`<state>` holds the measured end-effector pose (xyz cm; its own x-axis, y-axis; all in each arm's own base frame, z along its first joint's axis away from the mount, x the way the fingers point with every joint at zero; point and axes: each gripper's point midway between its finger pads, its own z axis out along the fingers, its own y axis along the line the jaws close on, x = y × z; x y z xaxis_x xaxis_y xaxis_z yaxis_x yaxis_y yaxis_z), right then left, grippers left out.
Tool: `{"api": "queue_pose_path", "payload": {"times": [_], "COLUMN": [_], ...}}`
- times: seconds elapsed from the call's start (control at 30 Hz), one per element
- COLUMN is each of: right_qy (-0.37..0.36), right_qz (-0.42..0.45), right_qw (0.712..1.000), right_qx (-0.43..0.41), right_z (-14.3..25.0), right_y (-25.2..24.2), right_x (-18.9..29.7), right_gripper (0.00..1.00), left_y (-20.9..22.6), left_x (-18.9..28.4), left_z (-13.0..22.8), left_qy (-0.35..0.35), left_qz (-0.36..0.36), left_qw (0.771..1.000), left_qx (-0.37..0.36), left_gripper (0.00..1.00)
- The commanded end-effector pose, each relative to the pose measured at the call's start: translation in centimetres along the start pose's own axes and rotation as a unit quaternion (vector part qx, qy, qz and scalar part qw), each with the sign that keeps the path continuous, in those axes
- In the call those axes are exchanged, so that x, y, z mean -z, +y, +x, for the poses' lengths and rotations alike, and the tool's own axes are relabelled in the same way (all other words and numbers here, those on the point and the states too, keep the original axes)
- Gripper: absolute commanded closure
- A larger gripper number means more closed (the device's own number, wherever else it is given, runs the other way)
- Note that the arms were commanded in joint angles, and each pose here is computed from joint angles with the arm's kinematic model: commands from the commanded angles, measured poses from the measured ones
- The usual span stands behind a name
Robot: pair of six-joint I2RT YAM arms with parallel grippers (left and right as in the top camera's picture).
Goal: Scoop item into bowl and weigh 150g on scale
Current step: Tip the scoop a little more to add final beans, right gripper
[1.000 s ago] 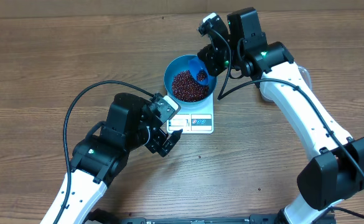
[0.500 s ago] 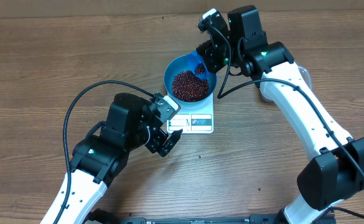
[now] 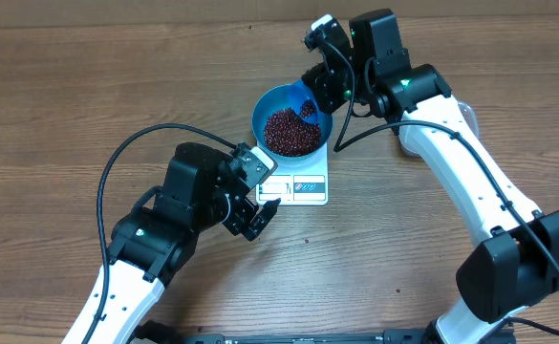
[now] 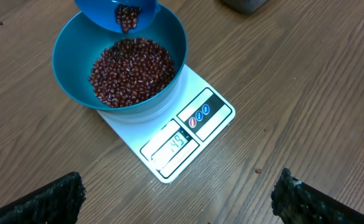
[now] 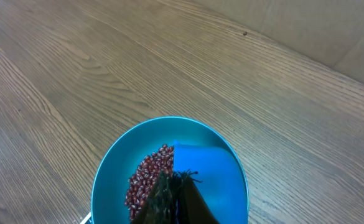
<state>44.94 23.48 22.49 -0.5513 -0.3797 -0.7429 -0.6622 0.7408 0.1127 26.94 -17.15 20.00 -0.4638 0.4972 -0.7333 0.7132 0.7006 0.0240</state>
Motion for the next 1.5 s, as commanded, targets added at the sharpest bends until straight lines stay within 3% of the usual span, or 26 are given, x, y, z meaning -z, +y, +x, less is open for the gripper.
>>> {"api": "queue_pose_path", "payload": {"times": [0.0, 1.33, 1.47], "right_qy": [-0.003, -0.004, -0.014], "right_qz": [0.002, 0.001, -0.034], "right_qw": [1.0, 1.0, 0.999], "right_qx": [0.003, -0.001, -0.022], "right_z": [-0.2, -0.2, -0.7], "right_y": [0.2, 0.2, 1.4], "right_x": [0.1, 0.1, 0.2], "right_gripper": [0.96, 0.96, 0.96], "left_y": [-0.2, -0.2, -0.2], "left_x": [0.2, 0.2, 0.2], "left_z": [0.0, 0.0, 0.0], "left_qy": [-0.005, -0.005, -0.005], "left_qz": [0.005, 0.005, 0.005], "left_qw": [1.0, 1.0, 1.0], "left_qx": [-0.003, -0.003, -0.003], "left_gripper": [0.0, 0.0, 0.01]}}
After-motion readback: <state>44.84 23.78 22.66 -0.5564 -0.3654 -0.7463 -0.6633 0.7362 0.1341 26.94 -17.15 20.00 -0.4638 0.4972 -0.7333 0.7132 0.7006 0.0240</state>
